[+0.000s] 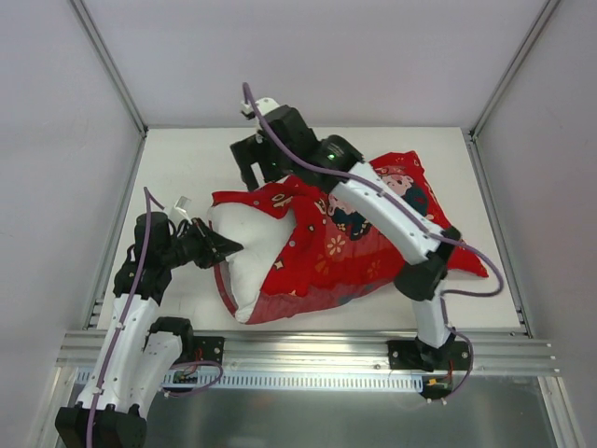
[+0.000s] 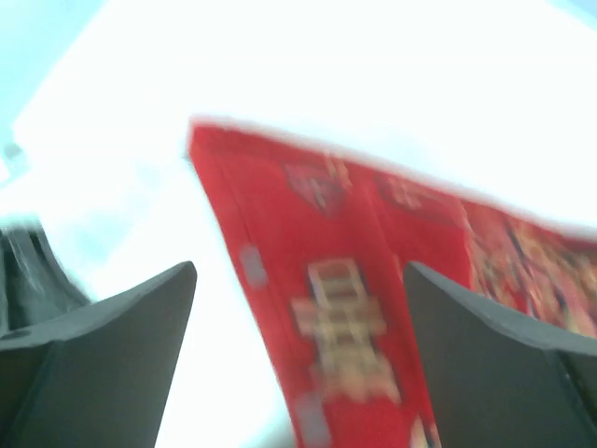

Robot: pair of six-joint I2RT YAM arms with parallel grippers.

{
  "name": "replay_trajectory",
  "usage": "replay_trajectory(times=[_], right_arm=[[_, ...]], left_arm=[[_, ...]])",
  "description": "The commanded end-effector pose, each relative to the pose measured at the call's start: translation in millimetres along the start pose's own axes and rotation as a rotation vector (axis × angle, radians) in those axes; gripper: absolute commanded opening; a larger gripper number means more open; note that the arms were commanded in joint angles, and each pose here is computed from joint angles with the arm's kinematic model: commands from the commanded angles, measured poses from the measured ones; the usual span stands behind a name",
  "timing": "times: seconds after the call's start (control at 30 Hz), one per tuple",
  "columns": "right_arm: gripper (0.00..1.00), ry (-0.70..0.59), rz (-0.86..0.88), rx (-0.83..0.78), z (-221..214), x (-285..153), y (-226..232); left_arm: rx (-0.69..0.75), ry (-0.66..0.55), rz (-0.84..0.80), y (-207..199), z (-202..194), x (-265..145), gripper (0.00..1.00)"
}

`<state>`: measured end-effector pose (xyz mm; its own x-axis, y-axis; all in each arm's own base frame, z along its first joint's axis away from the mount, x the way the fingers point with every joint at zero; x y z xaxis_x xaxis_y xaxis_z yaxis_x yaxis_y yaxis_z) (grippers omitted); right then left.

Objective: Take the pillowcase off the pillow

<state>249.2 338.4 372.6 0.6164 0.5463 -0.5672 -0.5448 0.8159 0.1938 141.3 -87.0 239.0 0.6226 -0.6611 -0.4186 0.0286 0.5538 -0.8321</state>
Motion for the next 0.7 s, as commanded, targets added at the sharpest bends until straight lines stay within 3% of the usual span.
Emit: replay_trajectory(times=[0.0,0.13,0.23,0.33,0.37,0.47,0.57,0.67], right_arm=[[0.97,0.162,0.012,-0.103,-11,40,13],[0.96,0.168,0.128,-0.054,-21,80,30],[0.88,0.194,0.121,-0.024,-35,101,29],[0.61,0.215,0.109,0.031,-36,114,19],[0.45,0.222,0.115,0.067,-36,116,17],[0.20,0.206,0.088,0.162,-28,117,-6],[0.07,0.192,0.020,0.203,-27,115,-31],[0.01,0.186,-0.078,0.256,-27,108,-65]], left_arm=[[0.088,-0.037,-0.102,-18,8,-9,0.00],[0.085,-0.031,-0.113,-21,8,-10,0.00],[0.096,-0.034,-0.125,-25,9,-12,0.00],[0.103,-0.035,-0.137,-27,8,-15,0.00],[0.108,-0.030,-0.144,-28,7,-15,0.00],[0.114,-0.009,-0.153,-29,4,-17,0.00],[0.125,0.006,-0.165,-31,0,-22,0.00],[0.143,0.003,-0.176,-35,-3,-29,0.00]])
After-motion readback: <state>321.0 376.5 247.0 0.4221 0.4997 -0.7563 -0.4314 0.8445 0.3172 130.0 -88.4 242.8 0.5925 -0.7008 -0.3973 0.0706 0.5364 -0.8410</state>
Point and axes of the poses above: each gripper's point midway between its finger pads, its own x axis out along the fingers, its own y axis along the line the jaws close on, z = x × y, the point moved 9 cm from there along -x, back along the fingers, and after that the axes turned 9 degrees about x, right-handed, at the moved point
